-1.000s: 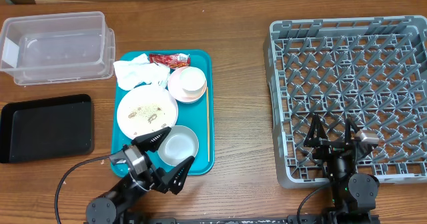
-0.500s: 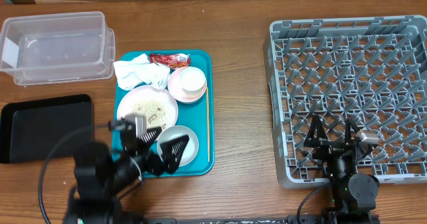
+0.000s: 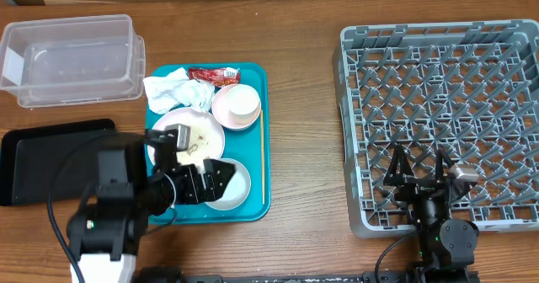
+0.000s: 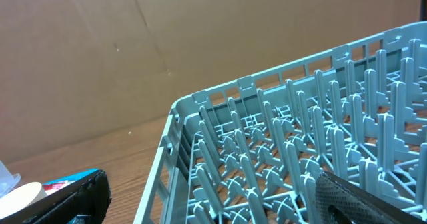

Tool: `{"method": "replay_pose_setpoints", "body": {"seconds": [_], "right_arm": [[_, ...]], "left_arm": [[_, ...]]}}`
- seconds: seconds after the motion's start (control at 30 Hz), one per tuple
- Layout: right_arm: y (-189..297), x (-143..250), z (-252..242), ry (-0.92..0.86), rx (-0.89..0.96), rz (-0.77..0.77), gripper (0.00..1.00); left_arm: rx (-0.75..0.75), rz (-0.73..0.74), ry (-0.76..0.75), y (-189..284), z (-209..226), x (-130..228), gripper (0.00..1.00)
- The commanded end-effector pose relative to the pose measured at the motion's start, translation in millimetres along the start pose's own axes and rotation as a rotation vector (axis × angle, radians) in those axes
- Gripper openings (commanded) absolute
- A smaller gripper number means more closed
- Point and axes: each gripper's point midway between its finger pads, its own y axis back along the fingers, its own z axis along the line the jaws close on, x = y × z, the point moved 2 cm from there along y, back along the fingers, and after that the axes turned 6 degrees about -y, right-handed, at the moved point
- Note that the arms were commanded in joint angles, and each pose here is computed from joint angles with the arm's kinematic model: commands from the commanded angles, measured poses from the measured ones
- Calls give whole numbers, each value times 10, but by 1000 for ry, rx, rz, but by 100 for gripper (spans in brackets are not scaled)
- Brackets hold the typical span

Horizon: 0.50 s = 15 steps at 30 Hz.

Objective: Sort waste into correct bins and load items into the dishwasher
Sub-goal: 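Move the left gripper over the tray toward the white tissue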

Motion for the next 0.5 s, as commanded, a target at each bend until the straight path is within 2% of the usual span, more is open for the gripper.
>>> {"method": "replay_pose_setpoints", "body": {"seconds": [0.0, 0.2, 0.37, 0.47], "right_arm": [[0, 14, -11, 3, -1, -5, 100], [0, 14, -11, 3, -1, -5, 100], [0, 14, -11, 3, -1, -5, 100], [0, 14, -11, 3, -1, -5, 100]], "left_arm": [[-366, 46, 33, 189, 418, -86, 100], [-338, 11, 76, 119, 383, -286, 100], [-351, 54, 175, 29, 451, -245, 100], [-355, 52, 178, -51, 498, -315, 100]]}}
